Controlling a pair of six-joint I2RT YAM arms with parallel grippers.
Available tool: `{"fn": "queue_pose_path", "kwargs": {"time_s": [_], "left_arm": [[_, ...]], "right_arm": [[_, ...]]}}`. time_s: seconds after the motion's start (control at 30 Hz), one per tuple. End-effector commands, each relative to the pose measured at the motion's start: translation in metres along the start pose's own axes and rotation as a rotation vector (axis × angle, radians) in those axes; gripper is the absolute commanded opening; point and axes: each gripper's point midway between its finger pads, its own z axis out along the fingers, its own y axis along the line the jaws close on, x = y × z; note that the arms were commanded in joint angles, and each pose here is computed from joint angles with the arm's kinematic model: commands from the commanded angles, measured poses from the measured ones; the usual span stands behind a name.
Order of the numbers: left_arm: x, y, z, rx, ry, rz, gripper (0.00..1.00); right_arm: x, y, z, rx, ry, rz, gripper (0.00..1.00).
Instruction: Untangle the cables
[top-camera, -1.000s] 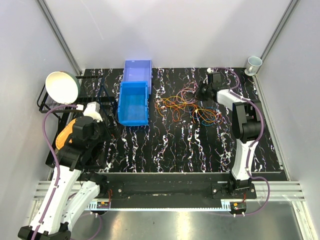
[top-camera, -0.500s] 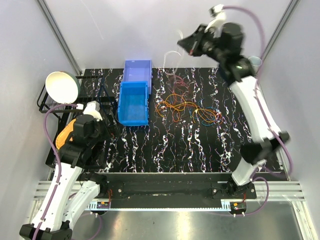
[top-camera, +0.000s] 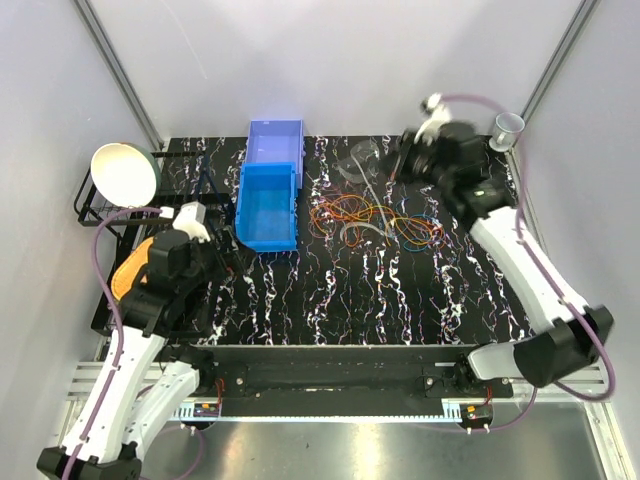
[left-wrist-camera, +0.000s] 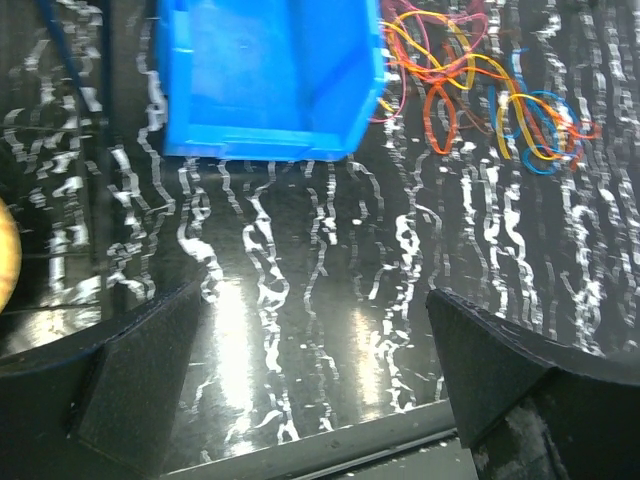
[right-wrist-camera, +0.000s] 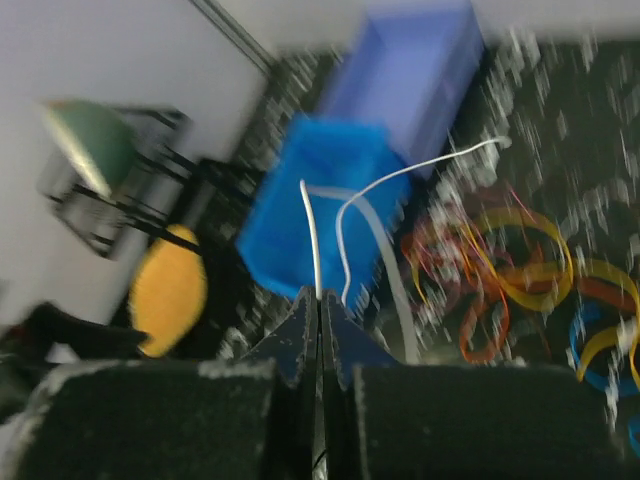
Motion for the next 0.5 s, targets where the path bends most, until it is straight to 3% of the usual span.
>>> {"fn": "queue_pose_path", "kwargs": {"time_s": [0.0, 0.27, 0.47], "left_arm": [[-0.001, -0.04, 0.009, 0.145, -0.005, -0.003, 0.99], [0.038, -0.106, 0.049, 0.173, 0.081, 0.101, 0.93], [0.081, -0.169, 0.081, 0.248, 0.156, 0.23, 0.91]], "right_arm": [[0.081, -0.064, 0.0, 0.204, 0.158, 0.087, 0.0], [0.204, -0.105, -0.032, 0.302, 0.402, 0.248, 0.0], [0.226, -0.113, -0.064, 0.355, 0.426, 0.239, 0.0]]}}
